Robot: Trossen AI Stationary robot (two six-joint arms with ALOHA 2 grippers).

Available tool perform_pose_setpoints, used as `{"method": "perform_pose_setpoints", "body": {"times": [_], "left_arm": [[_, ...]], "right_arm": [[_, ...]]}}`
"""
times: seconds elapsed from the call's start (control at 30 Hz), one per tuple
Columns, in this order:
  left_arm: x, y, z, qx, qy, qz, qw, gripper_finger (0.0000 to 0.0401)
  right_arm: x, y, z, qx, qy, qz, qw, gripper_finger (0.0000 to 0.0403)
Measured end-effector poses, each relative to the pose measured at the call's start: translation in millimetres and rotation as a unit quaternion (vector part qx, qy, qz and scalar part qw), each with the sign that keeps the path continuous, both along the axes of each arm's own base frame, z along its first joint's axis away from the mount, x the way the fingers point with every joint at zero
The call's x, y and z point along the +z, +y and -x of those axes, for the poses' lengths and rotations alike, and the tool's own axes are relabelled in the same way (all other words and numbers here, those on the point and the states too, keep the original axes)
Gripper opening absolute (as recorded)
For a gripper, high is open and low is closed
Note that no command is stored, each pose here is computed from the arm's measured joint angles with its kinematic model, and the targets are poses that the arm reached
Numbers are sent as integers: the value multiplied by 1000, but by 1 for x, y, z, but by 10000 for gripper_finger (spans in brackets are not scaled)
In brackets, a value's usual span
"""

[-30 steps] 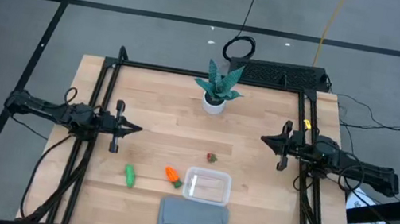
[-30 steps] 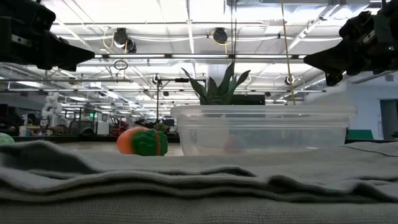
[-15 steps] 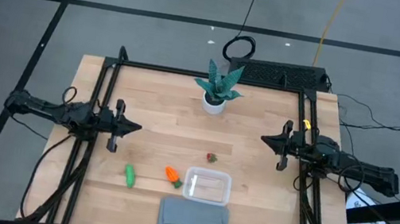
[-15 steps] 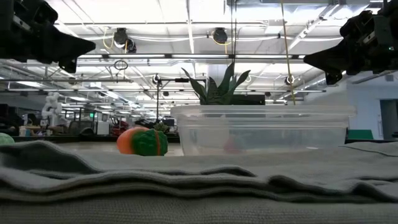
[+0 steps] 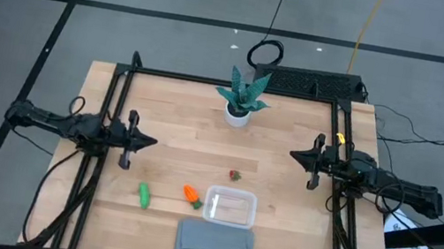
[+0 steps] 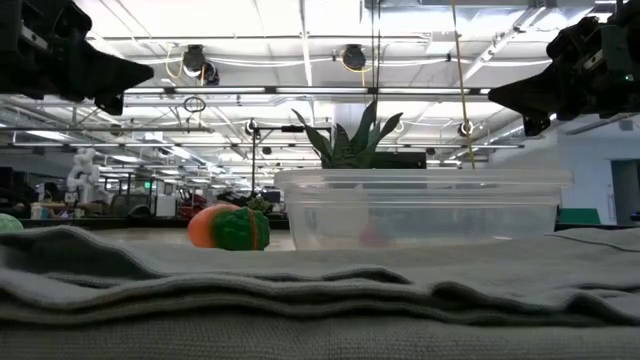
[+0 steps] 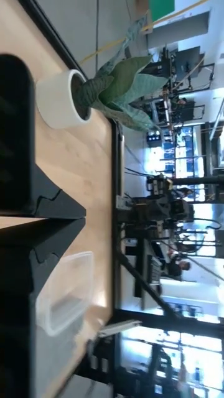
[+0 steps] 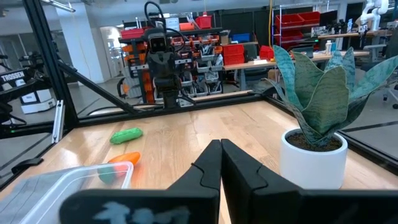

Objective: Pick and placing Produce into tupperware
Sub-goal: Put the red strawberry into the container

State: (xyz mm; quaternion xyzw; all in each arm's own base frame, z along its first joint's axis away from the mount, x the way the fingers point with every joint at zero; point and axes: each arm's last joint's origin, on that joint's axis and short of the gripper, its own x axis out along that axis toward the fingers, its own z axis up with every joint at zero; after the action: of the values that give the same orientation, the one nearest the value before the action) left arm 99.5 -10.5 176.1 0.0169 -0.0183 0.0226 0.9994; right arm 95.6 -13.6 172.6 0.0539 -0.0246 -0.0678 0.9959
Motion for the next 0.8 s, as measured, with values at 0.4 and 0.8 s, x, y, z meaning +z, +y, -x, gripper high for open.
{"method": "perform_pose_setpoints", "body": {"times": [0.4, 0.8], "left_arm": [[-1, 0, 0, 4, 8, -17, 1000, 1], [3, 0, 0, 5, -16, -13, 1000, 10]], "right_arm": [[-2, 0, 0, 1, 9, -1, 1000, 0], [-2, -1, -5, 1, 18, 7, 1000, 0]]}}
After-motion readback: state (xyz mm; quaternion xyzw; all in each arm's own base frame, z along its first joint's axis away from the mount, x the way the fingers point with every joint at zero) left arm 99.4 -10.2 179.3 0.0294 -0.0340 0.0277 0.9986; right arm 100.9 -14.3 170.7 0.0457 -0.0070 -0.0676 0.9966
